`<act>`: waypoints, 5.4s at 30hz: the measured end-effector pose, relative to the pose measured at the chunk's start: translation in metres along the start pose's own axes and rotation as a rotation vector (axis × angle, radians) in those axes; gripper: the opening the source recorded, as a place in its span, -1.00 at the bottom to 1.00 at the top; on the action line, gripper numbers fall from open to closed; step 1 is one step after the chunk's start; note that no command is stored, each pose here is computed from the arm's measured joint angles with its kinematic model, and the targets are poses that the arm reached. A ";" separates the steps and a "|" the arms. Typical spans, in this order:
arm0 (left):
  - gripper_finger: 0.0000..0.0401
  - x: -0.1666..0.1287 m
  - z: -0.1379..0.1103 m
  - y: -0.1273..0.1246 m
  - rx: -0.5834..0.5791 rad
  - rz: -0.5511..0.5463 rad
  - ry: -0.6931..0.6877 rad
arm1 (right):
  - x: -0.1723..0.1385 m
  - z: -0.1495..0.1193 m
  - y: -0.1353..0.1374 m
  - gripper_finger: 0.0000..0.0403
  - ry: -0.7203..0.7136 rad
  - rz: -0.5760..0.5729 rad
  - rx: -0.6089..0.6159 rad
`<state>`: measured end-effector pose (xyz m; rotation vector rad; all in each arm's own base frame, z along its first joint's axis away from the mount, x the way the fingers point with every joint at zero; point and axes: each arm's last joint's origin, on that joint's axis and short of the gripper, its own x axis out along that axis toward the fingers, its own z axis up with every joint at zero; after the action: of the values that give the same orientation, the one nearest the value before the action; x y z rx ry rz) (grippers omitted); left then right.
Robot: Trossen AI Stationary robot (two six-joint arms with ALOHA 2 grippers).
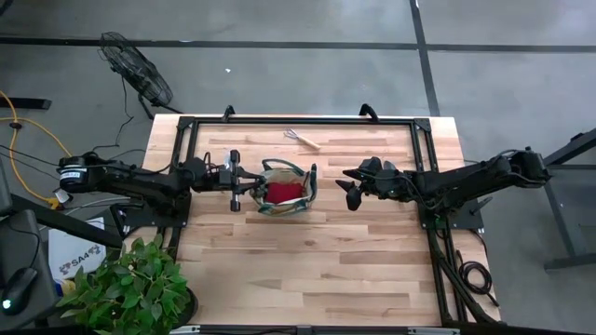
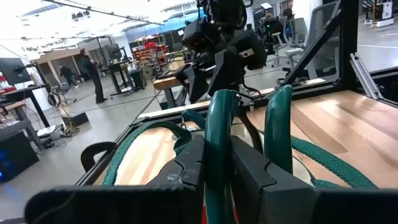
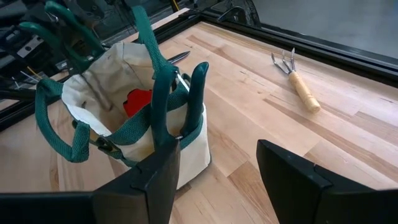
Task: Pick & Place Garden tools in Gardening bag
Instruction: Put the green shear scissors into the light brown gardening bag, then put the light brown hand rake into the light brown gardening bag
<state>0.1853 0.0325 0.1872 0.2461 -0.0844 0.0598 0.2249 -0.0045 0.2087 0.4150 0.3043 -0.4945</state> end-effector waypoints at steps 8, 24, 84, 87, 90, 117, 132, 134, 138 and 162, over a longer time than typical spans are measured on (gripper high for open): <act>-0.79 0.000 -0.002 0.001 0.003 0.037 0.031 | 0.000 0.000 0.000 0.02 0.000 0.000 0.000; -0.79 0.001 -0.006 0.002 -0.002 0.089 0.064 | 0.000 0.000 0.000 0.02 0.000 0.000 0.000; -0.05 -0.014 0.017 0.005 -0.262 0.108 -0.029 | 0.005 0.008 -0.011 0.02 -0.035 -0.052 0.030; -0.05 -0.014 0.018 0.005 -0.259 0.109 -0.037 | 0.007 0.014 -0.016 0.02 -0.069 -0.065 -0.015; -0.05 -0.014 0.017 0.005 -0.245 0.109 -0.035 | 0.012 0.019 -0.022 0.02 -0.095 -0.072 -0.088; -0.05 0.012 0.028 0.016 -0.181 0.236 0.098 | 0.141 0.095 -0.151 0.02 0.095 -0.027 -0.243; -0.05 0.012 0.027 0.017 -0.186 0.283 0.110 | 0.163 0.136 -0.115 0.02 0.290 -0.084 -0.290; -0.05 0.012 0.027 0.017 -0.189 0.284 0.106 | 0.167 0.131 -0.116 0.02 0.320 -0.090 -0.288; -0.05 0.012 0.027 0.017 -0.189 0.282 0.105 | 0.176 0.116 -0.123 0.02 0.398 -0.119 -0.273; -0.05 0.012 0.027 0.017 -0.212 0.289 0.103 | 0.214 0.066 -0.144 0.02 0.519 -0.153 -0.211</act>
<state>0.1942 0.0431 0.2187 0.0169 -0.0229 0.3489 0.3424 -0.2338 0.1406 0.3099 0.8870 -0.4933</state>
